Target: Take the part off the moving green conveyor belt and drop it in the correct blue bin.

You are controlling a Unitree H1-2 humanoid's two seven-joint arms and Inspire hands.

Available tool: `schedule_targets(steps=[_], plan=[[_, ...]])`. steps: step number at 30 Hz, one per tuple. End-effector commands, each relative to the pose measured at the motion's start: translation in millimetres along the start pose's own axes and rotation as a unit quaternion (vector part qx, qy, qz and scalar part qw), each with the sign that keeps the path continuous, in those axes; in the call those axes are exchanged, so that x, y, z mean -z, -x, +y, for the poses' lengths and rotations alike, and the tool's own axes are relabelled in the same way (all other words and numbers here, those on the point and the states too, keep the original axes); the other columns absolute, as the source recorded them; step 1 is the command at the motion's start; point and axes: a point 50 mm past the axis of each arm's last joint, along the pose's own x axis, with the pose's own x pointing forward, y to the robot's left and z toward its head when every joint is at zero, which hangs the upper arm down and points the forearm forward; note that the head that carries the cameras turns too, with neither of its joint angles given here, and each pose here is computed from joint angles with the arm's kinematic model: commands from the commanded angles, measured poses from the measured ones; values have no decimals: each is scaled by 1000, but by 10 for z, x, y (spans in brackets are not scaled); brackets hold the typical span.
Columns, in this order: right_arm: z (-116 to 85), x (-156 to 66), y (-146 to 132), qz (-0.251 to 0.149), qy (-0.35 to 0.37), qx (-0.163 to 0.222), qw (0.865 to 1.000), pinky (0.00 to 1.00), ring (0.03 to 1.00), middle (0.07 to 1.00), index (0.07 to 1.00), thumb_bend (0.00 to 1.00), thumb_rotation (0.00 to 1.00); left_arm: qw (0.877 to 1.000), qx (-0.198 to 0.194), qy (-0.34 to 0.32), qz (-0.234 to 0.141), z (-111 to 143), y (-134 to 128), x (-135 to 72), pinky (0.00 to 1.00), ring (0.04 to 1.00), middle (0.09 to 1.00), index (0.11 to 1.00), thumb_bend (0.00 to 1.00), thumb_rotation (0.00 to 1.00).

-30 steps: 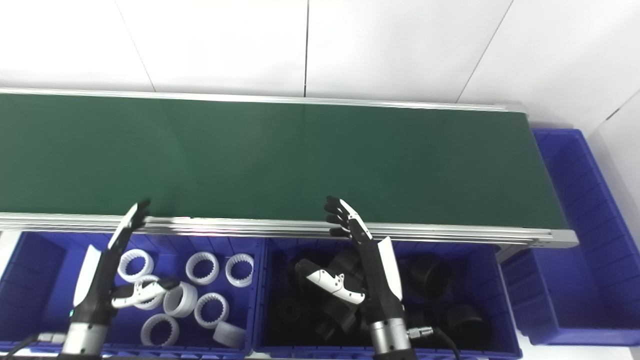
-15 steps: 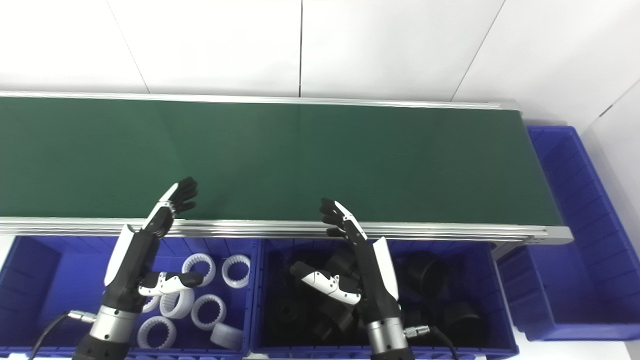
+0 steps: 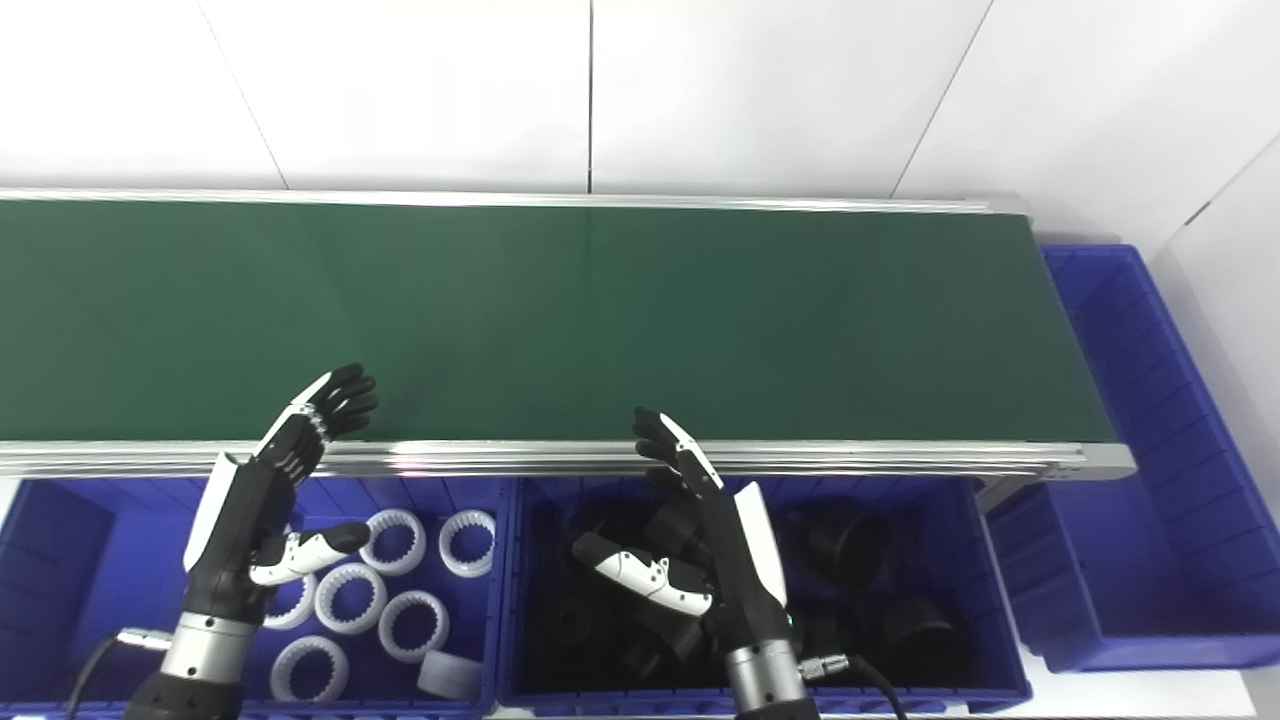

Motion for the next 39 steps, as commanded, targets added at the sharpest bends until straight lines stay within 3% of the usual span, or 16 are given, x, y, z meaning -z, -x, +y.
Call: schedule_targets(steps=[1, 14, 39], plan=[[-5, -64, -22, -20, -3, 5, 1000, 742, 821, 852, 876, 779, 503, 1000, 0, 6, -15, 53, -26, -31, 828, 835, 863, 882, 1000, 634], [-16, -55, -33, -23, 0, 5, 1000, 736, 815, 852, 879, 766, 504, 1000, -8, 22, -1, 112, 12, 28, 815, 827, 852, 866, 994, 610], [-21, -70, -54, -21, 0, 1, 1000, 743, 817, 853, 878, 774, 506, 999, -7, 40, -13, 99, -4, -22, 797, 805, 837, 854, 1000, 603]])
